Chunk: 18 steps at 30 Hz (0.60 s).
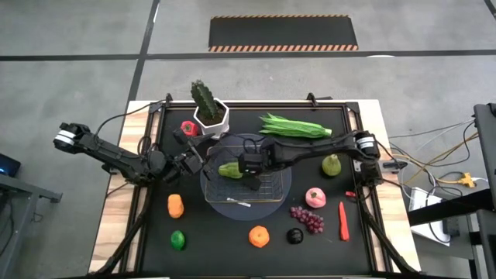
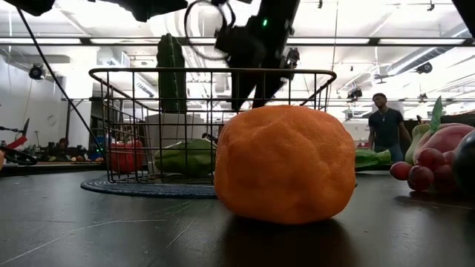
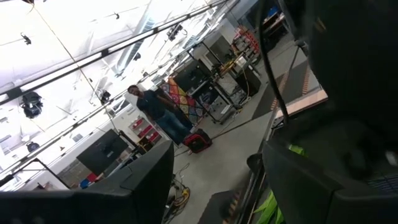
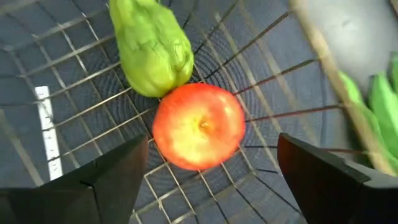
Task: Build produce basket
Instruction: Put the potato into the wire basket
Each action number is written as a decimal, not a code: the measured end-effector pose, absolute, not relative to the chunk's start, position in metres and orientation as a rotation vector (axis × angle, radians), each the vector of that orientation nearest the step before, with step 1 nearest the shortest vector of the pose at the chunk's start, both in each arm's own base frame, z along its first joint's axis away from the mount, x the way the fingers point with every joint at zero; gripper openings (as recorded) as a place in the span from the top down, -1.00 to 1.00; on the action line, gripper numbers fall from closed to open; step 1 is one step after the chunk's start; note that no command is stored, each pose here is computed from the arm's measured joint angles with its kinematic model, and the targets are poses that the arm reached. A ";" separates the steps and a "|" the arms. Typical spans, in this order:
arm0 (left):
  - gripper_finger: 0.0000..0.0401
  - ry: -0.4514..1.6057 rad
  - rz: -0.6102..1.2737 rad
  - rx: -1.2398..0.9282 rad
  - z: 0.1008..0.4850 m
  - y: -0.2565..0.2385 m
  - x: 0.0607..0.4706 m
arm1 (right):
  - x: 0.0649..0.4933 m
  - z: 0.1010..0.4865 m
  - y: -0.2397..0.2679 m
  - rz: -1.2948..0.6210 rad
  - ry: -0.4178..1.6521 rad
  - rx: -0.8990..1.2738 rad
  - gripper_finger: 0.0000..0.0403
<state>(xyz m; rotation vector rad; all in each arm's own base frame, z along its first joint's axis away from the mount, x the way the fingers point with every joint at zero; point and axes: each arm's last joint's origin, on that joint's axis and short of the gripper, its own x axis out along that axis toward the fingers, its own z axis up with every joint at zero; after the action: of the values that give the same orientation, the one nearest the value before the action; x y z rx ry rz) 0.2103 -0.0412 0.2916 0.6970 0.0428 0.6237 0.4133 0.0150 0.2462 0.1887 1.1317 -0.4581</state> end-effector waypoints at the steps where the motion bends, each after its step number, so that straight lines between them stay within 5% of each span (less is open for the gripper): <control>1: -0.14 0.043 0.624 0.697 0.292 -0.041 0.210 | 0.411 0.253 0.016 -0.447 1.122 0.182 -0.67; 9: -0.14 0.034 0.625 0.683 0.292 -0.041 0.210 | 0.377 0.310 0.040 -0.292 1.017 0.090 -0.66; 18: -0.14 -0.033 0.571 0.578 0.296 -0.044 0.211 | 0.317 0.334 0.077 -0.124 0.959 -0.028 -0.66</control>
<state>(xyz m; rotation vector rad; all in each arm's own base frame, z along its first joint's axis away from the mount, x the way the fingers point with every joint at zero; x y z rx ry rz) 0.2110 -0.0444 0.2959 0.5784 -0.0328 0.5713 0.3173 0.0766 0.3335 -0.0276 0.9593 -0.1242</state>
